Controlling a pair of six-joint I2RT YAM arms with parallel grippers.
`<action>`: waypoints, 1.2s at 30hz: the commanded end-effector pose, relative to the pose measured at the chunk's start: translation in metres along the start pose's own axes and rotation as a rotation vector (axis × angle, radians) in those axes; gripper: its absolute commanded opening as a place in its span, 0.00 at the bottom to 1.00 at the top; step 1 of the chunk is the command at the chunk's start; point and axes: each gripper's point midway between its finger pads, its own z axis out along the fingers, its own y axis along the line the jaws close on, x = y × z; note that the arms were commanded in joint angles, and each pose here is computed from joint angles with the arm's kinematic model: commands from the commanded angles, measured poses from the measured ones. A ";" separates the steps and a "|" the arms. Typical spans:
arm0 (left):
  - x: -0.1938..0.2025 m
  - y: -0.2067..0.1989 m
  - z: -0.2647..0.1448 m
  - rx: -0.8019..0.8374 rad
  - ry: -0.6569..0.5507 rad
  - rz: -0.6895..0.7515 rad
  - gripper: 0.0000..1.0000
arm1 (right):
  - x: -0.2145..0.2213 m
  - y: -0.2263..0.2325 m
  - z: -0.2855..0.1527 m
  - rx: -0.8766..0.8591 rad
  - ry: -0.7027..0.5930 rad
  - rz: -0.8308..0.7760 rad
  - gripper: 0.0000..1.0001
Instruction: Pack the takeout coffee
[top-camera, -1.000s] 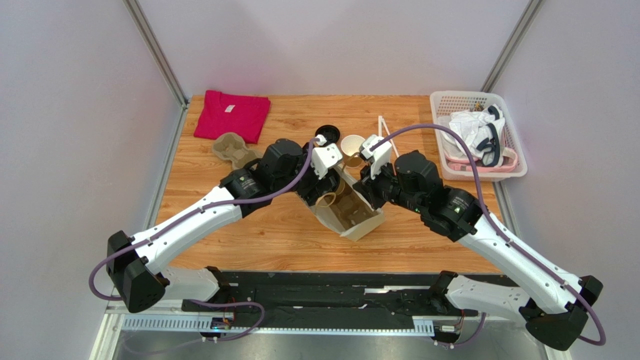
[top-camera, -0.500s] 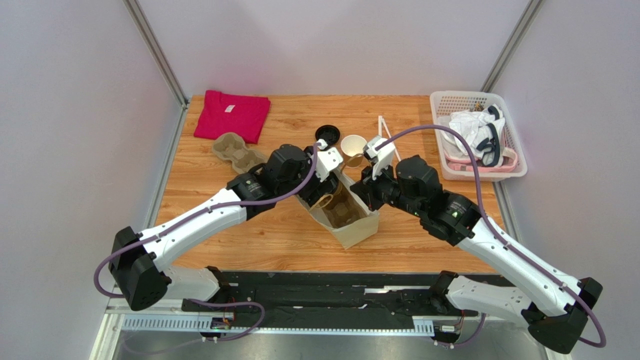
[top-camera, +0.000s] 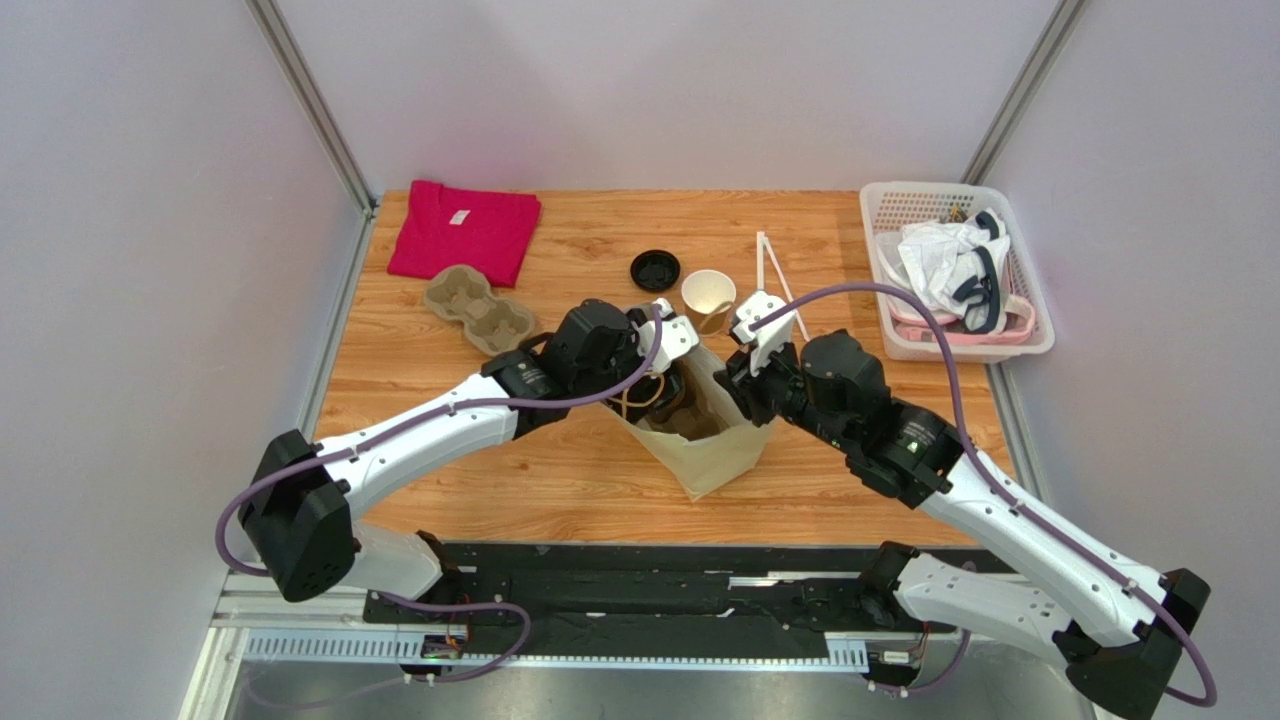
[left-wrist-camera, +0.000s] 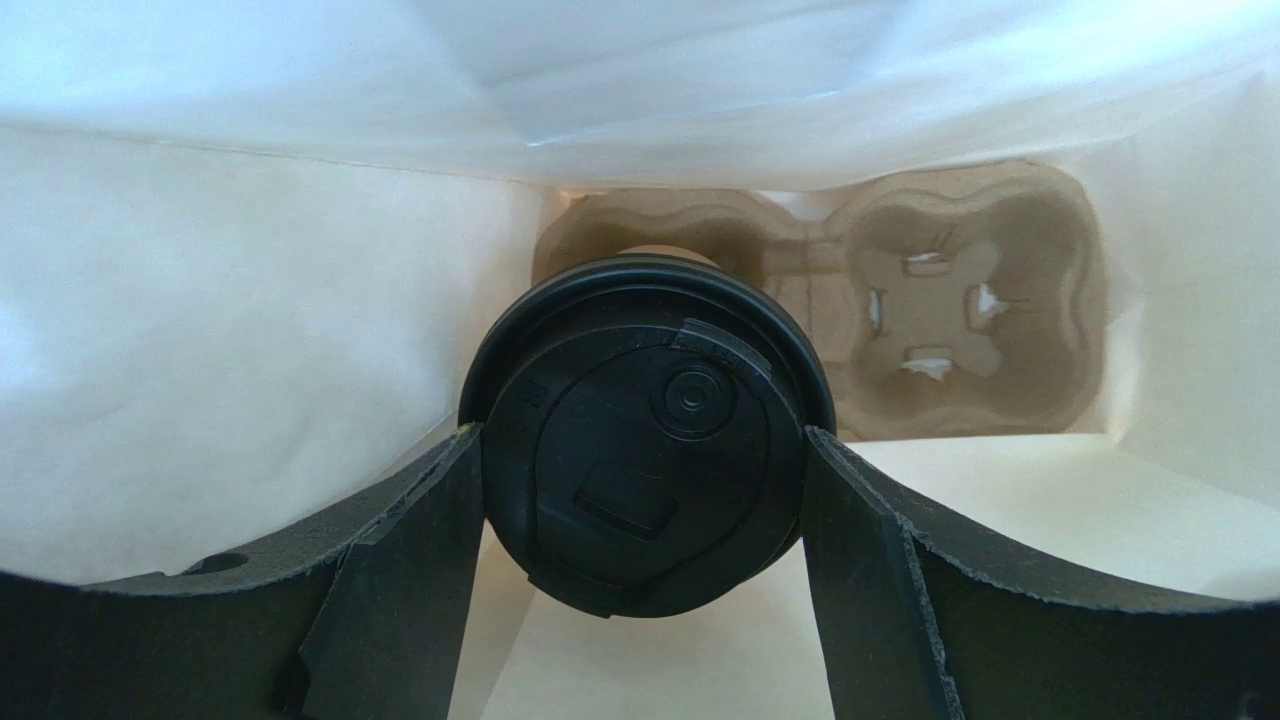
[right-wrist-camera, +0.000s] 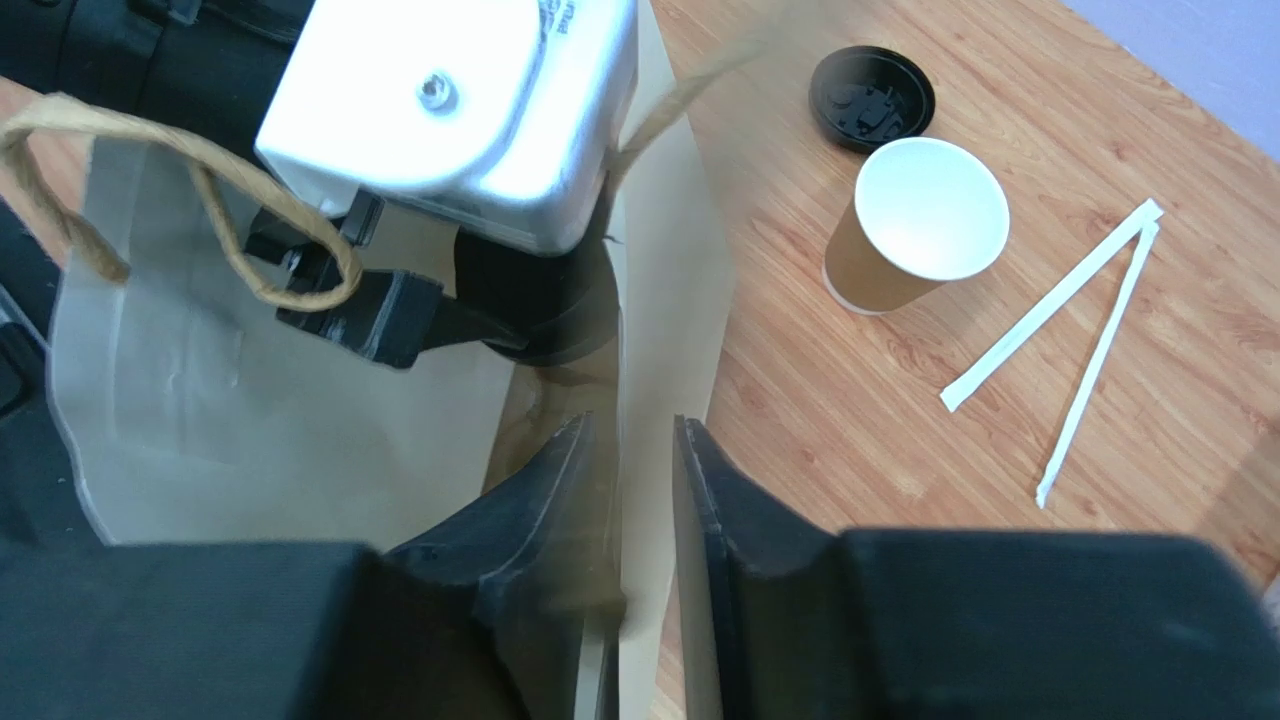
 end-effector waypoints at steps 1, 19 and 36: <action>-0.024 0.004 0.001 0.012 -0.058 0.031 0.03 | -0.008 -0.007 0.008 0.023 0.044 -0.008 0.32; -0.038 0.022 -0.009 -0.061 -0.096 -0.050 0.01 | -0.026 -0.019 0.020 -0.025 -0.049 0.042 0.00; -0.048 0.027 -0.027 -0.193 -0.233 0.157 0.00 | -0.026 0.019 -0.006 -0.010 -0.121 -0.049 0.00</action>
